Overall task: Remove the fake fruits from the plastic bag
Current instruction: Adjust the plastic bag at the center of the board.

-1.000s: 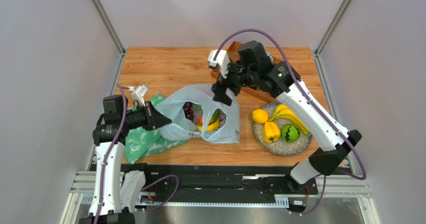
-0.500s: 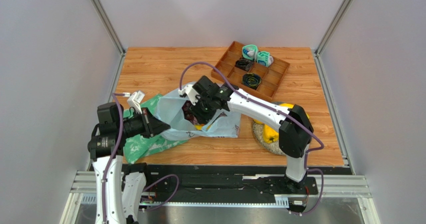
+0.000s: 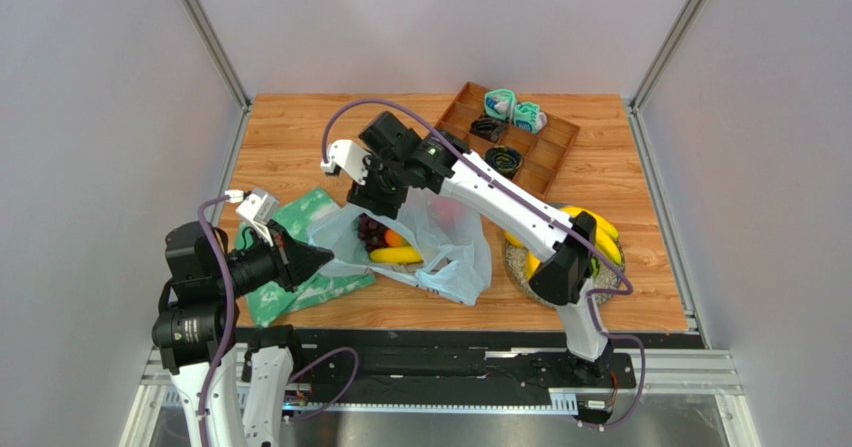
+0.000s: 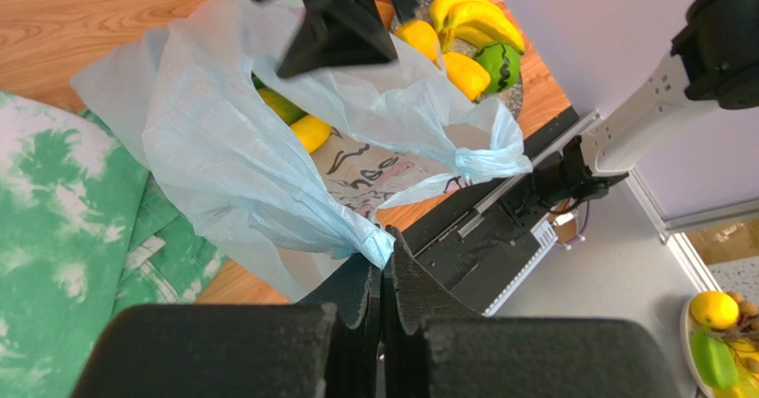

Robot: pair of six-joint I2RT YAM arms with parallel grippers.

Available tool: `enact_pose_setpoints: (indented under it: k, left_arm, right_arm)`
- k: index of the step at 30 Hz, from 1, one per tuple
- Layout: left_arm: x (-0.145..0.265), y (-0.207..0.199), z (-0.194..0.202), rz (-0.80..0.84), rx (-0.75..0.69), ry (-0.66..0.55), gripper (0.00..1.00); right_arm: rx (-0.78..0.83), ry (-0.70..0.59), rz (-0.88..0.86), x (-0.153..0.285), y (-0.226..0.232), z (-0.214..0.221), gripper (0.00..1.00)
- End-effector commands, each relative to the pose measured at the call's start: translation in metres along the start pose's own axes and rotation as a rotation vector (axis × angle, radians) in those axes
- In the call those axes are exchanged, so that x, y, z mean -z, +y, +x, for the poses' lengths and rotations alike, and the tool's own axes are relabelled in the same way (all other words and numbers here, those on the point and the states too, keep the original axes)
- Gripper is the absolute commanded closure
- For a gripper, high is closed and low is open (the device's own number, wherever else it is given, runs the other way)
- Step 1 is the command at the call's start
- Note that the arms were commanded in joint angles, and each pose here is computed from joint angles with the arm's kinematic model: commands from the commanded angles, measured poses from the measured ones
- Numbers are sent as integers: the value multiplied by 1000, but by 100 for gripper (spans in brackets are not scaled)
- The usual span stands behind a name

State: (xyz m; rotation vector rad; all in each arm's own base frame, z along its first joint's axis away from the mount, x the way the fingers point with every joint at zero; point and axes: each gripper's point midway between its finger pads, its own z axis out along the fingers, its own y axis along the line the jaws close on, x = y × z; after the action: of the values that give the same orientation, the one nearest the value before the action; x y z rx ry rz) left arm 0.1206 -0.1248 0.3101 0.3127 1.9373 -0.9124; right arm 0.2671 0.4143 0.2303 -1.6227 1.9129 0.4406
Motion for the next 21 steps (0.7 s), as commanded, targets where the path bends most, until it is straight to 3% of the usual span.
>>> enact_pose_setpoints:
  k: [1,4,10,14,17,19,21]
  left_arm:
    - [-3,3,10,20,3,14,100]
    - [-5,5,7,13,8,3,100]
    - [-5,11,2,-21,22,4,100]
    - [-9,12,-1,-1,42,6,100]
    - [-12,13,-6,13,51,2,100]
    - [-13,14,-9,15,60,-1,100]
    - [-14,15,-13,18,64,0,100]
  right_arm:
    - [309,449,-49,-10,-18,93,41]
    - [354,422,-21,-5,-34,98,45]
    - [389,111,5,50,-21,38,44]
    - [377,-24,-55,70,4,26,43]
    - [327,22,-34,56,9,38,28]
    - [266,92,-68,50,15,56,25]
    - [193,182,-137,44,29,78,10]
